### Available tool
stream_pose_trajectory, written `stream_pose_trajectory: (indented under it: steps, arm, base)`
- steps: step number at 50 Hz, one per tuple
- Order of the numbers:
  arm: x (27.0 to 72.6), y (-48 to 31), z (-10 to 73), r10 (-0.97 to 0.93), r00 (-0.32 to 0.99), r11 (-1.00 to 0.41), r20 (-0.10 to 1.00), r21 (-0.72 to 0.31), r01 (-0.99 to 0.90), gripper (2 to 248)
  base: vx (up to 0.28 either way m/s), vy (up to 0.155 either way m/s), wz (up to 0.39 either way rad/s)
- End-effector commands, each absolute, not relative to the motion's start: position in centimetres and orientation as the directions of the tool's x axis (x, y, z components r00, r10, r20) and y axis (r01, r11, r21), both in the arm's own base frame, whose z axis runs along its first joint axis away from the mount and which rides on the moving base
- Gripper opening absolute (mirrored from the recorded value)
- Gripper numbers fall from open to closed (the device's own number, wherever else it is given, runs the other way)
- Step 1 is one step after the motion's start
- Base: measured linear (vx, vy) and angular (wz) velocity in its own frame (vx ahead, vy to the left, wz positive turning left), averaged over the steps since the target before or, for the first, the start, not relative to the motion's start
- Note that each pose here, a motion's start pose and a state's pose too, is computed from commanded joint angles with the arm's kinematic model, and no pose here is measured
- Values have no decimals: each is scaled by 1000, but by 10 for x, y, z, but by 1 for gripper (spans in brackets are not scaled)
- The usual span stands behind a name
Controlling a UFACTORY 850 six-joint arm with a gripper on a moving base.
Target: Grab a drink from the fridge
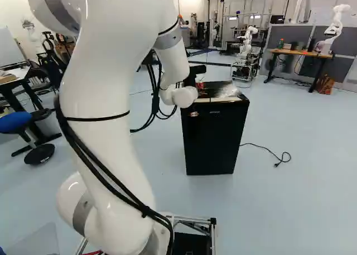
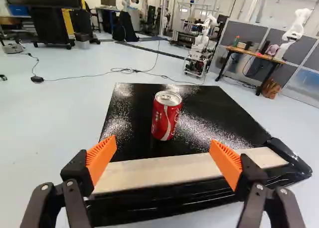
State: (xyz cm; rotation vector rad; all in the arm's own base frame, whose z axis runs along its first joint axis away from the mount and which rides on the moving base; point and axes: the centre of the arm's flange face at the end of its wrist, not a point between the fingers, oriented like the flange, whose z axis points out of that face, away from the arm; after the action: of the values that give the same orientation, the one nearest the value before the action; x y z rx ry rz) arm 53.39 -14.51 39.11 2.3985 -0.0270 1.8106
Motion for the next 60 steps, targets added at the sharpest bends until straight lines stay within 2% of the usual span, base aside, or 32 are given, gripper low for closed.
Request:
stream_pose_trajectory:
  steps: [11,39,56,57,60]
  arm:
    - [555,-146,381,53,239,-990,970,82,-111,247]
    - [611,-145,345,55,239,-993,969,78,-89,247]
    - [617,-147,343,56,235,-993,970,79,-89,247]
    - [617,-147,343,56,235,-993,970,79,-89,238]
    - [617,-147,343,56,235,-993,970,79,-89,238]
  base:
    - [0,0,0]
    - [0,0,0]
    - [0,0,0]
    - [0,0,0]
    - [0,0,0]
